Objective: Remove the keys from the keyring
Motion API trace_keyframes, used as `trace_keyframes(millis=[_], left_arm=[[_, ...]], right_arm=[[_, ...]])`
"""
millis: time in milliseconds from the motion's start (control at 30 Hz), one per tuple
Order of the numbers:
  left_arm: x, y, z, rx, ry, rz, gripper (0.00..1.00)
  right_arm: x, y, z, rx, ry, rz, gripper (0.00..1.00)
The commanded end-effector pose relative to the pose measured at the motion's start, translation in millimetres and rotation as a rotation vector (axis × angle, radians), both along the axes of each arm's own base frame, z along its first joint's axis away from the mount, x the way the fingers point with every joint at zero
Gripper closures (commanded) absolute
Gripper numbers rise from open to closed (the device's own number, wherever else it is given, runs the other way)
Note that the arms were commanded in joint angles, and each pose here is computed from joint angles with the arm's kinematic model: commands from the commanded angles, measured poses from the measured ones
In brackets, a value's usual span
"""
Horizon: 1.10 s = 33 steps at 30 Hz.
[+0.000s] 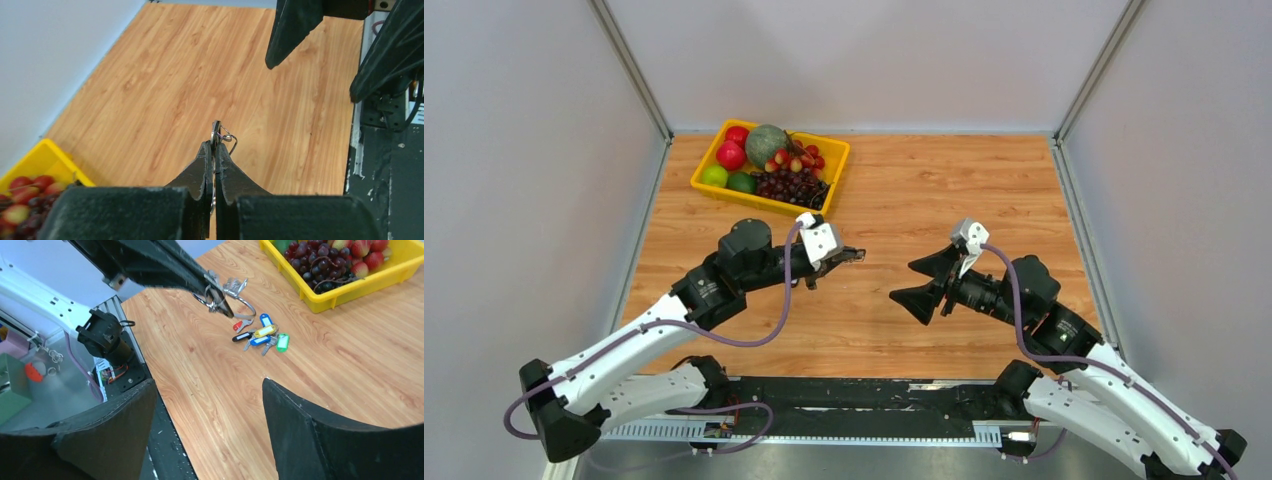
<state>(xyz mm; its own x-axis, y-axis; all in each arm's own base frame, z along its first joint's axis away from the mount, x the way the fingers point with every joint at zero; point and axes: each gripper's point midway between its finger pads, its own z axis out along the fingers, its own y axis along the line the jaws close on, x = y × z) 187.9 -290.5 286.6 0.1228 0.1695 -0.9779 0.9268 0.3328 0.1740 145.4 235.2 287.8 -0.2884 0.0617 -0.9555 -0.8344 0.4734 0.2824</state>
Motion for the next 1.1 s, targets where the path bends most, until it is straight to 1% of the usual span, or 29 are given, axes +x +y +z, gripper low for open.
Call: trace_keyframes(millis=[0, 33, 67, 167, 267, 300, 367, 467, 567, 600, 667, 833, 967, 1067], left_arm=[[2.3, 17.7, 18.9, 0.245, -0.138, 0.068, 1.00], [1.7, 23.1, 15.8, 0.305, -0.162, 0.067, 1.00], [3.6, 24.9, 26.9, 0.320, -0.196, 0.094, 1.00], [8.1, 36.9, 36.1, 0.424, -0.307, 0.135, 1.00], [15.1, 48.4, 58.5, 0.472, -0.427, 0.208, 1.00], [17.4, 53.3, 66.1, 0.500, -0.487, 0.232, 1.00], [17.5, 56.9, 75.7, 0.532, -0.583, 0.244, 1.00], [12.8, 55.0, 85.8, 0.564, -0.747, 0.210, 1.00], [2.9, 51.7, 85.9, 0.556, -0.880, 0.168, 1.00], [2.3, 50.5, 93.9, 0.539, -0.934, 0.175, 1.00], [-3.8, 50.9, 99.0, 0.509, -0.995, 0.163, 1.00], [-14.9, 49.7, 104.5, 0.466, -1.085, 0.120, 1.00], [-23.7, 49.6, 109.9, 0.422, -1.135, 0.099, 1.00], [-29.1, 47.9, 113.0, 0.393, -1.151, 0.080, 1.00]], right_arm=[[-1.4, 9.0, 27.6, 0.044, -0.204, 0.077, 0.20], [-1.5, 12.6, 28.0, 0.043, -0.231, 0.097, 0.19], [-0.9, 15.5, 29.9, 0.046, -0.265, 0.112, 0.19], [5.0, 21.4, 33.6, 0.074, -0.363, 0.115, 0.19], [9.1, 21.0, 45.4, 0.130, -0.468, 0.089, 0.18], [10.1, 20.9, 49.6, 0.147, -0.492, 0.082, 0.18], [9.8, 22.9, 56.9, 0.177, -0.524, 0.086, 0.18], [8.8, 30.6, 67.0, 0.207, -0.550, 0.119, 0.19], [6.6, 41.2, 73.9, 0.226, -0.562, 0.170, 0.20], [6.3, 44.2, 76.3, 0.230, -0.568, 0.184, 0.20], [8.3, 51.6, 79.8, 0.230, -0.572, 0.209, 0.21], [14.8, 64.5, 87.5, 0.227, -0.573, 0.237, 0.21], [11.6, 74.2, 90.5, 0.251, -0.539, 0.293, 0.22], [6.9, 83.5, 88.4, 0.253, -0.513, 0.358, 0.28]])
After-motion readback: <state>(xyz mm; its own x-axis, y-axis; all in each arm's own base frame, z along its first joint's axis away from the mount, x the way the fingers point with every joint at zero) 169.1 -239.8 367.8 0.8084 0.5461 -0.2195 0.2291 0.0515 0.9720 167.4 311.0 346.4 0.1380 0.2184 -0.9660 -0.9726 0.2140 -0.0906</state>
